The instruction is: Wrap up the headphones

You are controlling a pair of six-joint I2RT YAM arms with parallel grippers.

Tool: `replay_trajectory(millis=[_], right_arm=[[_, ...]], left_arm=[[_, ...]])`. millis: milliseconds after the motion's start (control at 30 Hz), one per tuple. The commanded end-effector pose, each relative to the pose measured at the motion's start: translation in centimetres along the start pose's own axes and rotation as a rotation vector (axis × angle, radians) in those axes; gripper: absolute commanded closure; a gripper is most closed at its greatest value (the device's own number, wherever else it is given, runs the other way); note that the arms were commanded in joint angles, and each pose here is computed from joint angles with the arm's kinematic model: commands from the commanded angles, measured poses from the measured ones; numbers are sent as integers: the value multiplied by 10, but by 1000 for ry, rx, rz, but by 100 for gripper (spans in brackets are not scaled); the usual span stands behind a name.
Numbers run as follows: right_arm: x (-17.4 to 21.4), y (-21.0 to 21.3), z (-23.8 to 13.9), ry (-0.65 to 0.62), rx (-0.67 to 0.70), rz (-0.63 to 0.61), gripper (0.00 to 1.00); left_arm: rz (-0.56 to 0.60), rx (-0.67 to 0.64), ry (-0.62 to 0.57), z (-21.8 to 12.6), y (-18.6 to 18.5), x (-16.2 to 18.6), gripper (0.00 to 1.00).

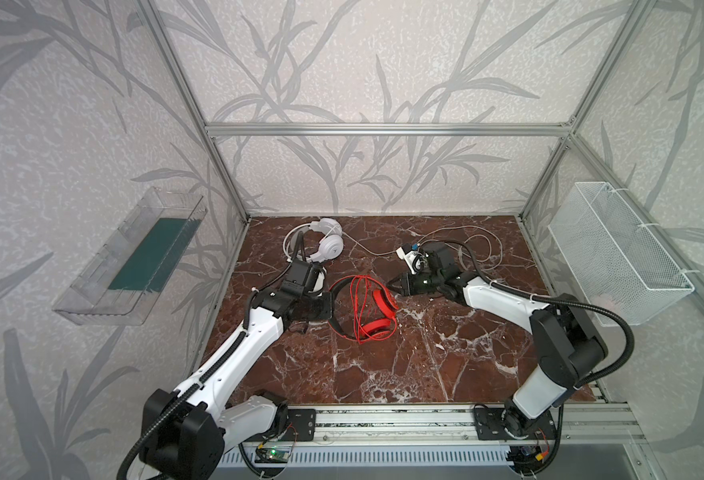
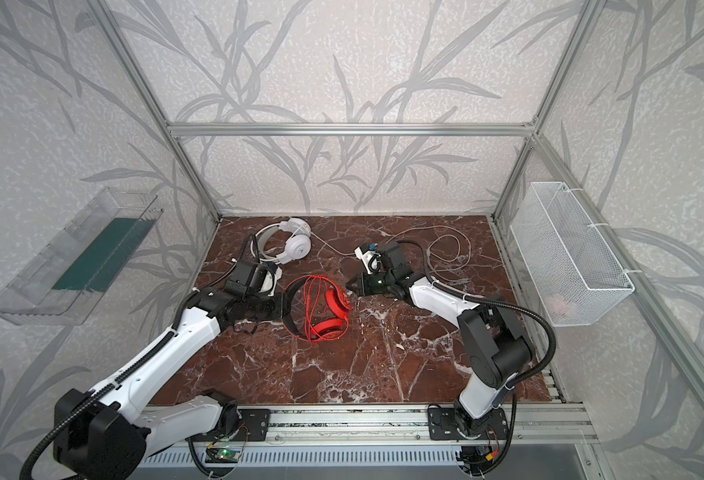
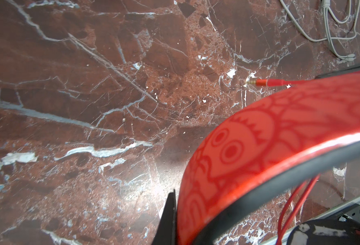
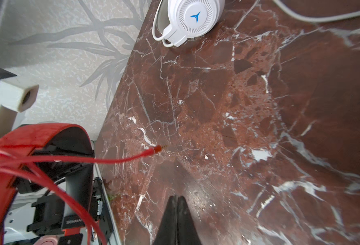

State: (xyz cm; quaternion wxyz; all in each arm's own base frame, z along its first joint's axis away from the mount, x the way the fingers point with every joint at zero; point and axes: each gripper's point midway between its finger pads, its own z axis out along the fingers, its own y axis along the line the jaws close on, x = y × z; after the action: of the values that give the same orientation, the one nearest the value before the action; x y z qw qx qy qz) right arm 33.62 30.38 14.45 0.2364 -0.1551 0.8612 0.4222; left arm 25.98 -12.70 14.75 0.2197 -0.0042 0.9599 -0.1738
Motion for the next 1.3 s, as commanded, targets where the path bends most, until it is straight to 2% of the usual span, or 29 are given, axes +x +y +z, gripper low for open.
replay_trajectory(millis=[0,200,267,300,333,367,533,733,1067,1267], right_arm=[[7,-23,-23,-8,157,-27,84],[0,-39,-58,-56,352,-97,59],[-1,-41,-69,-68,401,-121,46],[-2,-44,-73,-75,423,-123,37],[-2,-44,-78,-82,440,-132,17],[-2,-45,-82,-93,455,-137,1],[-4,-48,-98,-143,502,-145,1],[-3,-49,-106,-158,515,-131,1],[-2,-55,-110,-168,532,-111,1],[-2,-59,-109,-164,534,-97,1]], left_arm=[[-39,-22,5,-9,6,6,100],[-69,-64,35,-22,15,23,100],[-75,-83,51,-28,20,31,100],[-76,-92,56,-31,22,34,100],[-91,-104,62,-33,24,38,100],[-97,-97,63,-34,24,41,100],[-125,-127,107,-36,32,57,100],[-165,-172,236,-16,38,72,100],[-177,-279,287,12,51,58,100],[-163,-300,302,30,56,48,100]])
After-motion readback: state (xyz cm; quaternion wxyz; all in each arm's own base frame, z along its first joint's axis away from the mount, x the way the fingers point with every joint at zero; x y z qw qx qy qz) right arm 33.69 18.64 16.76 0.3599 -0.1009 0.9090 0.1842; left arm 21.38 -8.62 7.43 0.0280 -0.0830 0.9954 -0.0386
